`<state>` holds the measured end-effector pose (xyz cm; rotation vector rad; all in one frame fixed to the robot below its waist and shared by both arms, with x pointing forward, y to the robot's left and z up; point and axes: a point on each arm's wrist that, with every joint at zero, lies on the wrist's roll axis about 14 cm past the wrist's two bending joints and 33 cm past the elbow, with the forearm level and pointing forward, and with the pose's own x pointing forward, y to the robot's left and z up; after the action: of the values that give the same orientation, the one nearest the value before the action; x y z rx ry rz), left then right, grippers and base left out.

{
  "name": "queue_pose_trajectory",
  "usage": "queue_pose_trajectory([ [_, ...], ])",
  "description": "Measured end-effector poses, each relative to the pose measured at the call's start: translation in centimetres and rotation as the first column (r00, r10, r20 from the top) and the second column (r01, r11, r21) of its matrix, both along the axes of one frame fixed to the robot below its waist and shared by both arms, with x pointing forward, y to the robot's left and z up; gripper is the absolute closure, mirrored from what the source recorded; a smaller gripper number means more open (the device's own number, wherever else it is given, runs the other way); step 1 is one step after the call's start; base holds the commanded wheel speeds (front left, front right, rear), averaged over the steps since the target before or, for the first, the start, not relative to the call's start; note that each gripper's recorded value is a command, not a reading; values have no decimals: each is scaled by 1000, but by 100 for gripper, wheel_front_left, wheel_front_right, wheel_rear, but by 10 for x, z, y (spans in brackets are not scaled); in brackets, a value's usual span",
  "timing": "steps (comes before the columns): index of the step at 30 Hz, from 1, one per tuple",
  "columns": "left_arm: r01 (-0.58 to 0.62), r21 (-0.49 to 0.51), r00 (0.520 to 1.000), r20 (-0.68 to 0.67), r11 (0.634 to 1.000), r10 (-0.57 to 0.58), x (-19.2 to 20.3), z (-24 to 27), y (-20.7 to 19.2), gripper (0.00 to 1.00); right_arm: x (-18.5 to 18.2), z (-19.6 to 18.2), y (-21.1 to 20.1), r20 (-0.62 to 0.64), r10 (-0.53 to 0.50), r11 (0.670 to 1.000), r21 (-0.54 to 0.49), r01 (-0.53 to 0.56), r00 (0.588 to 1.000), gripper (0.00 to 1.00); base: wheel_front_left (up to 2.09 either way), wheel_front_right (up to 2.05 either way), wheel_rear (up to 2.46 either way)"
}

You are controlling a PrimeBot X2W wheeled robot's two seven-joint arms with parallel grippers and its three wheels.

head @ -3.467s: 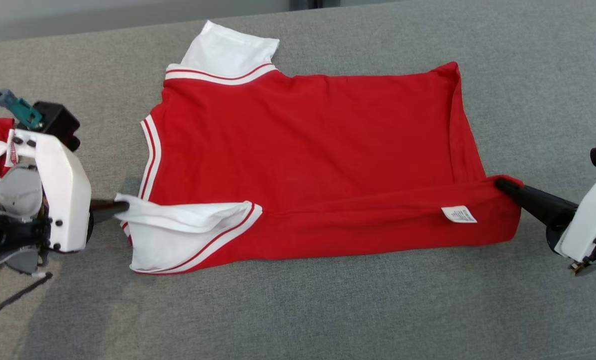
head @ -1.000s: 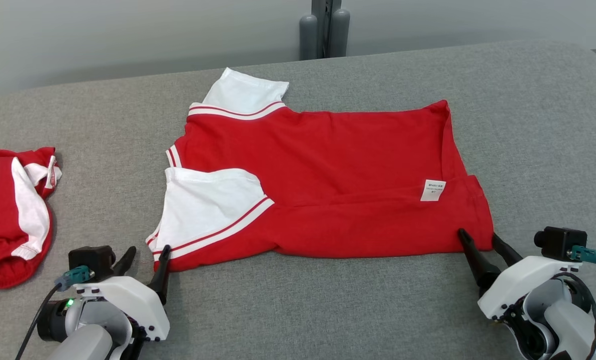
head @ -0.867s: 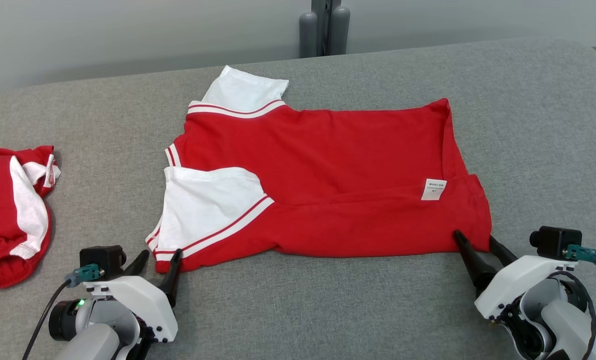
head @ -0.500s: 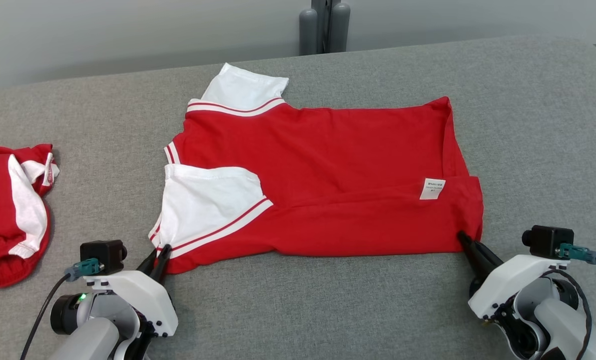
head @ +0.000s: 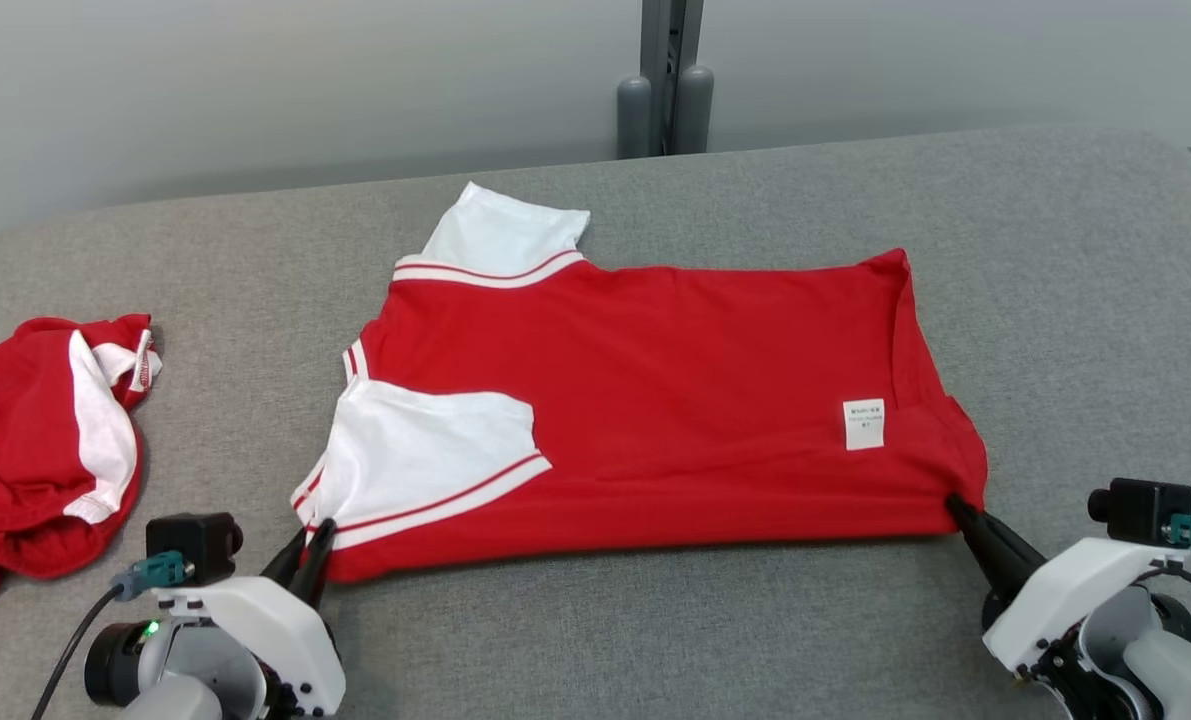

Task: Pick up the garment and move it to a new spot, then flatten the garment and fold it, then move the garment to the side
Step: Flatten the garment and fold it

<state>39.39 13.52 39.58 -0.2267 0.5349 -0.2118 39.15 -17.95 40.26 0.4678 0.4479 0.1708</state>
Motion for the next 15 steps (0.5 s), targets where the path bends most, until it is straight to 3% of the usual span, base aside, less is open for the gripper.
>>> queue_pose_trajectory([
  [15, -5, -1, 988, -157, 1000, 4, -80, -5, 7, 100, -64, -12, -24, -118, 42, 999, 12, -41, 992, 100, 0, 0, 0],
])
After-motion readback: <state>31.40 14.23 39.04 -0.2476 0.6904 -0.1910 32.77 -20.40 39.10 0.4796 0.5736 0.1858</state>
